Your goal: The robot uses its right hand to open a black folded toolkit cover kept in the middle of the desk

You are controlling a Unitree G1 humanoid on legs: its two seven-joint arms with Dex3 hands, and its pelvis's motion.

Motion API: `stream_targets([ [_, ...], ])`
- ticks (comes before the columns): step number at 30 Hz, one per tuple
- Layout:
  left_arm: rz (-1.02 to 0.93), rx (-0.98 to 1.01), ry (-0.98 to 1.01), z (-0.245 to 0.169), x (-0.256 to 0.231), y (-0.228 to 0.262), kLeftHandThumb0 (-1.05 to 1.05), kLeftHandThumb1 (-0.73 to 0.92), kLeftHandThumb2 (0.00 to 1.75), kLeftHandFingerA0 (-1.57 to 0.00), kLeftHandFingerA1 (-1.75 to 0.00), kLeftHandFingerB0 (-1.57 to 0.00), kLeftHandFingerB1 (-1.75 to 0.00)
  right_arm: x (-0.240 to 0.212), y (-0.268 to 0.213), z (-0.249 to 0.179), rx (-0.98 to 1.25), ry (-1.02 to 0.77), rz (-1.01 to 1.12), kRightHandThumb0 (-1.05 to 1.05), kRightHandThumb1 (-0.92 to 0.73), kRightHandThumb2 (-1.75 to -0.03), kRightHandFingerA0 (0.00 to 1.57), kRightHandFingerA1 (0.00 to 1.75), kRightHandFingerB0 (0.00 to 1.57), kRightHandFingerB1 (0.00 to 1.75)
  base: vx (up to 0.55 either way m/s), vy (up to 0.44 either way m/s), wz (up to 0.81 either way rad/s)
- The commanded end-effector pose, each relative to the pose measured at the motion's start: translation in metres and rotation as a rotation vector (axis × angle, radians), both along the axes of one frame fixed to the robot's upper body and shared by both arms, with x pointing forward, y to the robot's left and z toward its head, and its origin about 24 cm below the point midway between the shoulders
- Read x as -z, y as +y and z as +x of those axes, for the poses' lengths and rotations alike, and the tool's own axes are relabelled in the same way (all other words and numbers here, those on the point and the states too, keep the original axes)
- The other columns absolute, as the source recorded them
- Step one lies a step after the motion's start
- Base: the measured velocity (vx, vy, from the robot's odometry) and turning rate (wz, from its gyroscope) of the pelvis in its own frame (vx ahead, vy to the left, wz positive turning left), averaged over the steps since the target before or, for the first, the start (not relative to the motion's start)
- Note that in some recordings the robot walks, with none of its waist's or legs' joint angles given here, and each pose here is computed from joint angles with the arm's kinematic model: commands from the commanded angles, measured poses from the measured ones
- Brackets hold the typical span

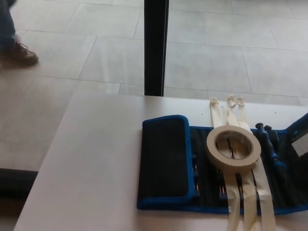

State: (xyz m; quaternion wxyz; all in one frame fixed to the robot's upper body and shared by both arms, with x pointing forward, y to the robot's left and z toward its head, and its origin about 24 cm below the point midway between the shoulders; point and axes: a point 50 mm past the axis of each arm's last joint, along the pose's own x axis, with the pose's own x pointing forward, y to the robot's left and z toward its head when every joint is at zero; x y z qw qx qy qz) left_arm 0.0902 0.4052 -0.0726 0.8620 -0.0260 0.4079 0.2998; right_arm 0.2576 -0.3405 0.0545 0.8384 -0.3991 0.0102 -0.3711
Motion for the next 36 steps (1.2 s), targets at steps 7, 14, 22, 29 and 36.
stream_targets([
  [7,0.045,0.003,0.015,-0.01,-0.005,0.008,-0.98,0.89,0.67,-0.19,-0.49,-0.26,-0.36,0.069,-0.062,-0.091,0.518,0.05,0.648,-0.49,-0.44,-0.84,0.59,1.1,0.91,0.83,0.0,0.0,0.0],
  [14,0.027,-0.024,-0.004,-0.015,-0.004,0.008,-0.97,0.88,0.69,-0.19,-0.5,-0.27,-0.37,0.081,-0.068,-0.123,0.624,0.093,0.725,-0.49,-0.47,-0.75,0.46,1.09,0.85,0.92,0.0,0.0,0.0],
  [22,0.047,0.007,0.011,-0.014,-0.009,0.013,-0.93,0.92,0.68,-0.24,-0.49,-0.26,-0.36,0.023,-0.101,-0.1,0.405,-0.238,0.837,-0.59,-0.76,-0.72,0.97,1.02,0.34,0.69,0.0,0.0,0.0],
  [29,0.057,0.021,0.017,-0.013,-0.011,0.014,-0.96,0.9,0.68,-0.2,-0.51,-0.26,-0.37,-0.06,-0.144,-0.097,0.318,-0.439,0.772,-0.73,-0.56,-1.0,0.93,1.0,0.18,0.61,0.0,0.0,0.0],
  [36,0.061,0.008,0.01,-0.013,-0.012,0.015,-0.97,0.89,0.69,-0.19,-0.51,-0.27,-0.37,-0.09,-0.187,-0.154,0.526,-0.631,0.754,-0.78,-0.61,-1.05,0.91,1.1,0.14,0.62,0.0,0.0,0.0],
])
